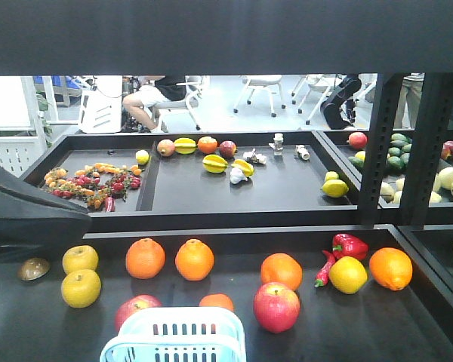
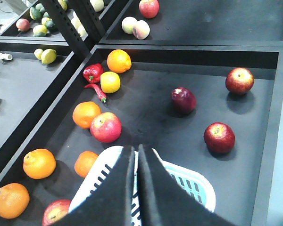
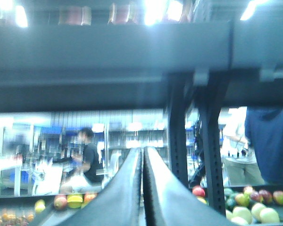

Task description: Pick three apples into basket with both arms

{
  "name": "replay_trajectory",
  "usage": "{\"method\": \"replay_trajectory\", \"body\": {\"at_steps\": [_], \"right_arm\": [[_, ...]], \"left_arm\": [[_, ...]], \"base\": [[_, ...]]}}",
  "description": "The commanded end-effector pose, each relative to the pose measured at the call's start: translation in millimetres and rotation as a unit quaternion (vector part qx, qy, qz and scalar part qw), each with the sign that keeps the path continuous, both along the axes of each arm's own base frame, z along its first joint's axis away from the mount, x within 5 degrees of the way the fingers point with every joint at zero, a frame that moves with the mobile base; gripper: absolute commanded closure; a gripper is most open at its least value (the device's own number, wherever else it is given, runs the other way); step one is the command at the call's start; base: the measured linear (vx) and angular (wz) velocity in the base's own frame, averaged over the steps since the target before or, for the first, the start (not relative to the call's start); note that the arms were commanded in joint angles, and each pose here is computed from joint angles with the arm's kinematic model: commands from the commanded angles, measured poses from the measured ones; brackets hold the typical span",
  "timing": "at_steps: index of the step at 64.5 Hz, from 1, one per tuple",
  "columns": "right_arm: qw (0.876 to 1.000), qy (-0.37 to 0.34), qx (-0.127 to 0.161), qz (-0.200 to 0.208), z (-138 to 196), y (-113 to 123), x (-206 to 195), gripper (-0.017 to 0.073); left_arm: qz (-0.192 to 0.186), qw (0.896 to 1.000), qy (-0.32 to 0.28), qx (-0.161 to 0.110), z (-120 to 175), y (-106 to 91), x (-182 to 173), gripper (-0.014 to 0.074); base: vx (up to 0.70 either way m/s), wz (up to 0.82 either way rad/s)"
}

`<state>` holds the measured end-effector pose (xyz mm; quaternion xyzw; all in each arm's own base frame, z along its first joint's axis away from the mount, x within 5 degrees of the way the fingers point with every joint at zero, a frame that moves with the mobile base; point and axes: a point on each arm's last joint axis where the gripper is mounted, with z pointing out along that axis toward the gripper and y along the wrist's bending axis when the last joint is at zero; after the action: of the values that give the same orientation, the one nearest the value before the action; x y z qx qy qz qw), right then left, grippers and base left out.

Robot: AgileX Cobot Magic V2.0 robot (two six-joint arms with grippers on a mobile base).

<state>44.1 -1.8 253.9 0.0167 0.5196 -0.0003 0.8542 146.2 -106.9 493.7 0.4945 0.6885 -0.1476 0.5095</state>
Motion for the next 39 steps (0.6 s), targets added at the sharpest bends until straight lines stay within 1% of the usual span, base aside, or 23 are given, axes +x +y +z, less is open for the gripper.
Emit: {"method": "replay_trajectory", "body": {"at_steps": [1,3,4,6,8,9,11,12,13,14,16,18,19,22,24,25,29,31,33,36,39], "right_arm": [[0.997,0.083,-0.011,-0.004,37,1,-1,0.0561],[0.989,0.142,-0.033,-0.009,44,1,2,0.0561],[0.982,0.183,-0.046,-0.010,45,1,4,0.0561],[0.973,0.220,-0.062,-0.014,59,1,4,0.0561],[0.962,0.263,-0.075,-0.017,69,0,6,0.0561],[0.953,0.292,-0.079,-0.019,76,-1,9,0.0561],[0.938,0.336,-0.081,-0.019,85,-1,16,0.0561],[0.928,0.364,-0.082,-0.018,87,-2,18,0.0561],[0.921,0.381,-0.082,-0.018,92,-2,20,0.0561],[0.910,0.407,-0.082,-0.017,98,-3,24,0.0561],[0.896,0.437,-0.082,-0.016,106,-3,29,0.0561],[0.885,0.458,-0.080,-0.014,117,-3,34,0.0561],[0.876,0.475,-0.079,-0.012,122,-3,38,0.0561],[0.861,0.503,-0.074,-0.006,130,-3,47,0.0561],[0.854,0.515,-0.070,0.000,137,-2,53,0.0561],[0.853,0.518,-0.068,0.003,139,-2,56,0.0561],[0.853,0.518,-0.058,0.016,148,0,66,0.0561],[0.850,0.524,-0.051,0.024,151,2,69,0.0561],[0.849,0.525,-0.047,0.032,153,3,71,0.0561],[0.851,0.521,-0.049,0.039,155,5,76,0.0561],[0.851,0.521,-0.043,0.053,154,7,82,0.0560]], "left_arm": [[0.002,0.999,-0.028,-0.038,15,0.8,-6,0.0601],[0.002,0.999,-0.028,-0.038,15,0.8,-6,0.0601],[0.002,0.999,-0.028,-0.038,15,0.8,-6,0.0601],[0.002,0.999,-0.027,-0.037,14,0.6,-6,0.0601],[0.002,0.999,-0.027,-0.037,14,0.5,-6,0.0601],[0.002,0.999,-0.027,-0.037,14,0.5,-6,0.0601],[0.002,0.999,-0.027,-0.037,14,0.5,-6,0.0601],[0.002,0.999,-0.027,-0.037,14,0.5,-6,0.0601],[0.002,0.999,-0.027,-0.037,14,0.5,-6,0.0601],[0.002,0.999,-0.027,-0.037,14,0.5,-6,0.0601],[0.002,0.999,-0.027,-0.037,14,0.5,-6,0.0601],[0.002,0.999,-0.027,-0.037,14,0.5,-6,0.0601],[0.002,0.999,-0.027,-0.037,14,0.5,-6,0.0601],[0.002,0.999,-0.027,-0.037,14,0.5,-6,0.0601],[0.002,0.999,-0.027,-0.037,14,0.5,-6,0.0601],[0.002,0.999,-0.027,-0.037,14,0.5,-6,0.0601],[0.002,0.999,-0.027,-0.037,14,0.5,-6,0.0601],[0.002,0.999,-0.027,-0.037,14,0.5,-6,0.0601],[0.002,0.999,-0.027,-0.037,14,0.5,-6,0.0601],[0.002,0.999,-0.027,-0.037,14,0.5,-6,0.0601],[0.002,0.999,-0.027,-0.037,14,0.5,-6,0.0601]], "base": [[0.00,0.00],[0.00,0.00],[0.00,0.00],[0.00,0.00],[0.00,0.00],[0.00,0.00],[0.00,0.00],[0.00,0.00],[0.00,0.00],[0.00,0.00],[0.00,0.00],[0.00,0.00],[0.00,0.00],[0.00,0.00],[0.00,0.00],[0.00,0.00],[0.00,0.00],[0.00,0.00],[0.00,0.00],[0.00,0.00],[0.00,0.00]]}}
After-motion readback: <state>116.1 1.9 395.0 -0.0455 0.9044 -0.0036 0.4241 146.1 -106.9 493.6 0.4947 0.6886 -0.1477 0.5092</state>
